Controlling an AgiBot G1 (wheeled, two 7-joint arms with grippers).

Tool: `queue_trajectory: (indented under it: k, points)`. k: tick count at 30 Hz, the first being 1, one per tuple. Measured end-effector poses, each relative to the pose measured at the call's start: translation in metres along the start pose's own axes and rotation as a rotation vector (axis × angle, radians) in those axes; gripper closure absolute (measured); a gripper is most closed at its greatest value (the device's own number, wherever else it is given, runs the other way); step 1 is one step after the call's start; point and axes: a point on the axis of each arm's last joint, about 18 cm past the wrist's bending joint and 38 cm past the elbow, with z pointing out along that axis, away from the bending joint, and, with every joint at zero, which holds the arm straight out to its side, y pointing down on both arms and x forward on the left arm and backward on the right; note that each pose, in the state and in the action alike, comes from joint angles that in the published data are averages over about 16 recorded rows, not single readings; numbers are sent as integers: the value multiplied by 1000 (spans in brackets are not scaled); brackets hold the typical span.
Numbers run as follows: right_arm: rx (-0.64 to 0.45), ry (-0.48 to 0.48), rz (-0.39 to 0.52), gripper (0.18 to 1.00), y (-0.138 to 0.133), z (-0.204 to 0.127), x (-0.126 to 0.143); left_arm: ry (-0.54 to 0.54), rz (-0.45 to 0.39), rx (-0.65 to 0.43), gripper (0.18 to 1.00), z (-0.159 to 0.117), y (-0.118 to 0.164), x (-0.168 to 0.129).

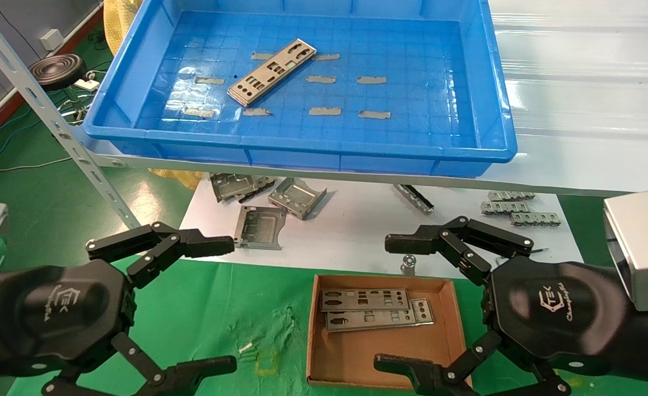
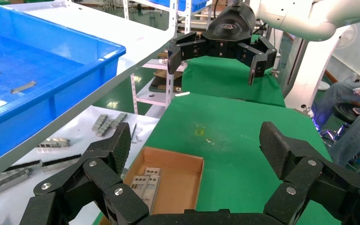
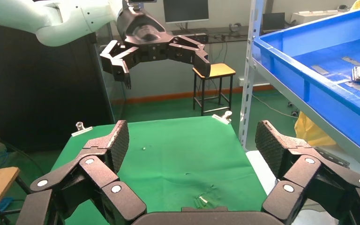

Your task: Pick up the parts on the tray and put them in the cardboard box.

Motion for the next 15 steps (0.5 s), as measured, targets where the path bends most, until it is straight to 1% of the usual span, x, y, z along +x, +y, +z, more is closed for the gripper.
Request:
queue_trajectory:
  k: [15]
  points:
    - [0,0,0,178,0,0,0,0,0,0,184,0,0,0]
